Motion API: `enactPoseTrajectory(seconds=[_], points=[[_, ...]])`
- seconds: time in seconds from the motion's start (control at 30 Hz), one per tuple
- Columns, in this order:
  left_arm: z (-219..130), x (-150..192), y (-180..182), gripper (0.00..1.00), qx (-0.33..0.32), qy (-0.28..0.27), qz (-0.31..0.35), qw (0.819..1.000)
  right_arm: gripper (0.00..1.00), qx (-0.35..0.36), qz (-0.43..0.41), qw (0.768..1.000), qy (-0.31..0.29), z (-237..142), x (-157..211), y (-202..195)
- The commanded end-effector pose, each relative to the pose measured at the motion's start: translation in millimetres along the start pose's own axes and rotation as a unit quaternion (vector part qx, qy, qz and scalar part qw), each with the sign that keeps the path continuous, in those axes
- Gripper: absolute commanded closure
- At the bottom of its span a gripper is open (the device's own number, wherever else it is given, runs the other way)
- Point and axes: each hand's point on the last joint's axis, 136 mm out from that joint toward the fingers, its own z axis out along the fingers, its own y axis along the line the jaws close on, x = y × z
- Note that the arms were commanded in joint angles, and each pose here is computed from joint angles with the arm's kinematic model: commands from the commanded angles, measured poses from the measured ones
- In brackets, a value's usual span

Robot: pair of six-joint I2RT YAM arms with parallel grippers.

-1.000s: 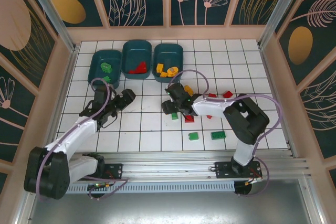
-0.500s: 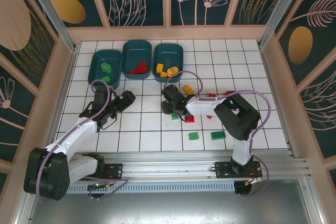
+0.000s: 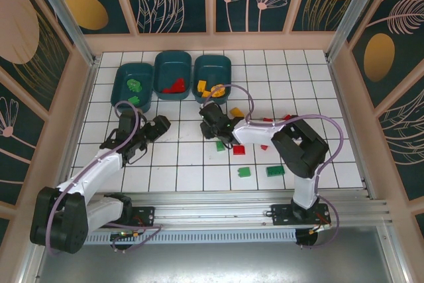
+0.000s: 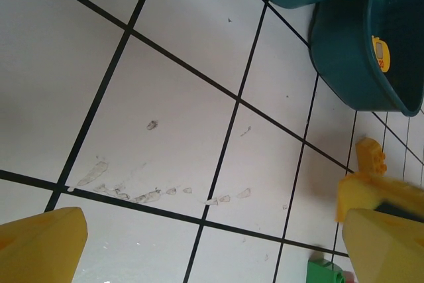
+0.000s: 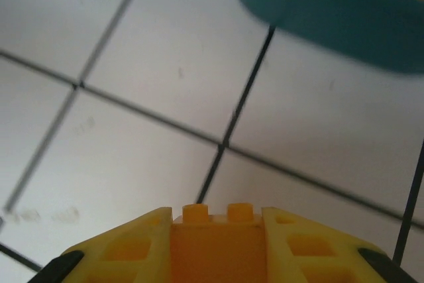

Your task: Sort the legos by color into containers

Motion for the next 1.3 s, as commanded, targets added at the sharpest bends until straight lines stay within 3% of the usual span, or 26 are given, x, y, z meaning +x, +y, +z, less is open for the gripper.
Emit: enactPoseTrajectory(seconds=[0.0, 0.1, 0.33, 0.5, 0.6, 0.73, 0.97, 1.07, 1.27], points=[[2, 13, 7, 0.01, 0.018, 0.015, -0.025, 0.999, 0.70, 0.003, 0.021, 0.996, -0.082, -12, -74, -13], [7, 30, 5, 0.02, 0.063, 0.033, -0.047, 0.996, 0.69, 0.010, 0.043, 0.995, -0.084, 12, -97, -35], [6, 45, 4, 0.01, 0.068, 0.049, -0.020, 0.996, 0.66, 0.016, 0.054, 0.997, -0.054, 75, -139, -73], [7, 47, -2, 0.01, 0.074, 0.054, -0.010, 0.996, 0.66, 0.022, 0.076, 0.996, -0.044, 95, -149, -89], [10, 47, -2, 0.02, 0.066, 0.057, -0.003, 0.996, 0.59, 0.019, 0.076, 0.996, -0.034, 99, -148, -91], [12, 53, -14, 0.01, 0.045, 0.061, 0.040, 0.996, 0.43, 0.012, 0.074, 0.996, -0.052, 81, -159, -88], [28, 78, -63, 0.02, 0.034, 0.087, 0.090, 0.992, 0.39, 0.019, 0.081, 0.990, -0.111, 15, -175, -91], [39, 101, -91, 0.04, 0.036, 0.108, 0.101, 0.988, 0.39, 0.056, 0.099, 0.986, -0.120, -14, -151, -113], [71, 159, -122, 0.13, 0.009, 0.156, 0.123, 0.980, 0.38, 0.104, 0.170, 0.975, -0.099, -56, -61, -169]])
